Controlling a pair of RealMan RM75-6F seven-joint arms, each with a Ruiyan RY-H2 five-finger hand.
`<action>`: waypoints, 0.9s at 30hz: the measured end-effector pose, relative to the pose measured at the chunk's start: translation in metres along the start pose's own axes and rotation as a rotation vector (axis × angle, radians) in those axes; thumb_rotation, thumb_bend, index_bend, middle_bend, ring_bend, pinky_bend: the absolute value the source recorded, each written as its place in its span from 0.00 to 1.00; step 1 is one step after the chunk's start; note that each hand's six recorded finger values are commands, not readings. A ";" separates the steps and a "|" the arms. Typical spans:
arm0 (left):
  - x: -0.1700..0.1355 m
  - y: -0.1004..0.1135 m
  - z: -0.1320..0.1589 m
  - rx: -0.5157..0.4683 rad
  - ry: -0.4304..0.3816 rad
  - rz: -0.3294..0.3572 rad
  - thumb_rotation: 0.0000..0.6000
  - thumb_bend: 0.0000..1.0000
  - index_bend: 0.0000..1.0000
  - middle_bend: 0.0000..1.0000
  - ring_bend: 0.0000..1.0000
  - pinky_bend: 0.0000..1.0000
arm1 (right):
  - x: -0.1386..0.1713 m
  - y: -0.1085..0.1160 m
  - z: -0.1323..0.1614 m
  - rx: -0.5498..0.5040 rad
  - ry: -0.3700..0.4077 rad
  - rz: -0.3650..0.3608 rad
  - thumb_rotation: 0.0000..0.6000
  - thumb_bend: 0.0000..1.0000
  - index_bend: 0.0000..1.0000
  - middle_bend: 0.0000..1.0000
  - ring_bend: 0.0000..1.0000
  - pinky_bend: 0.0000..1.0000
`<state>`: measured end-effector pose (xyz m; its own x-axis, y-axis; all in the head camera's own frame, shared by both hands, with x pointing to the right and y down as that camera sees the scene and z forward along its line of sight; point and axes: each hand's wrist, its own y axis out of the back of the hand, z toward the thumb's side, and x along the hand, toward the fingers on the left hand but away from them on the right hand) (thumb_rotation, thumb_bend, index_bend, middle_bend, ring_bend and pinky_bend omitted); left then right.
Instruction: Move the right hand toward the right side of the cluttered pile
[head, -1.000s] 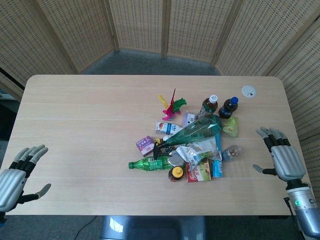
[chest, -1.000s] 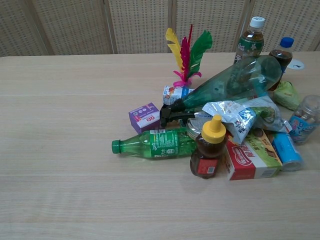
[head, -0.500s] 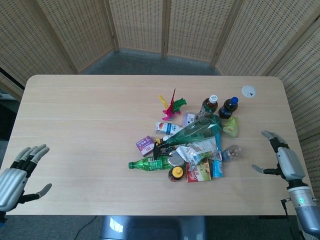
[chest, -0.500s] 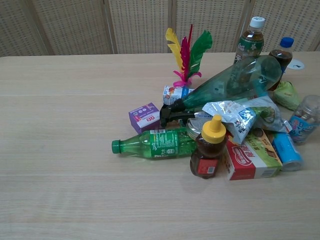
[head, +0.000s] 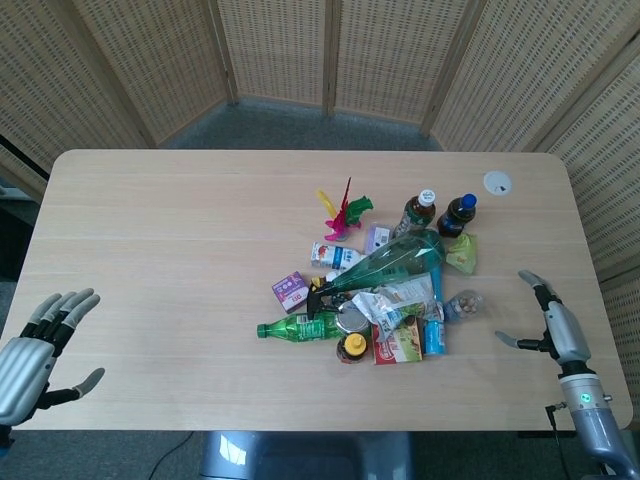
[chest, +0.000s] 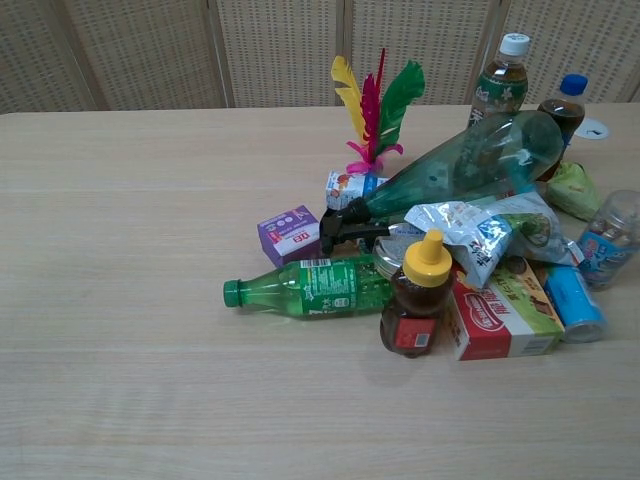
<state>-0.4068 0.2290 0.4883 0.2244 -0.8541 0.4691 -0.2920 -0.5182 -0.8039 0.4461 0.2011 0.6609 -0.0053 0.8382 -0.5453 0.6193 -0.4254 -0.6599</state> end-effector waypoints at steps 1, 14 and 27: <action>0.000 0.000 0.000 0.001 0.001 -0.001 1.00 0.32 0.06 0.00 0.00 0.00 | -0.001 -0.002 -0.002 -0.003 -0.004 0.000 1.00 0.07 0.00 0.00 0.00 0.00; -0.002 0.003 0.002 0.015 0.001 0.001 1.00 0.32 0.06 0.00 0.00 0.00 | -0.015 -0.040 -0.017 -0.059 -0.040 0.051 1.00 0.07 0.00 0.00 0.00 0.00; -0.007 0.010 -0.003 0.031 0.029 0.016 1.00 0.32 0.06 0.00 0.00 0.00 | -0.038 -0.077 -0.011 -0.094 -0.042 0.121 1.00 0.07 0.00 0.00 0.00 0.00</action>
<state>-0.4141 0.2293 0.4784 0.1928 -0.8634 0.4662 -0.2667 -0.5033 -0.8219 0.4069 0.2057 0.7378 0.0419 0.7668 -0.6405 0.6885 -0.4867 -0.5377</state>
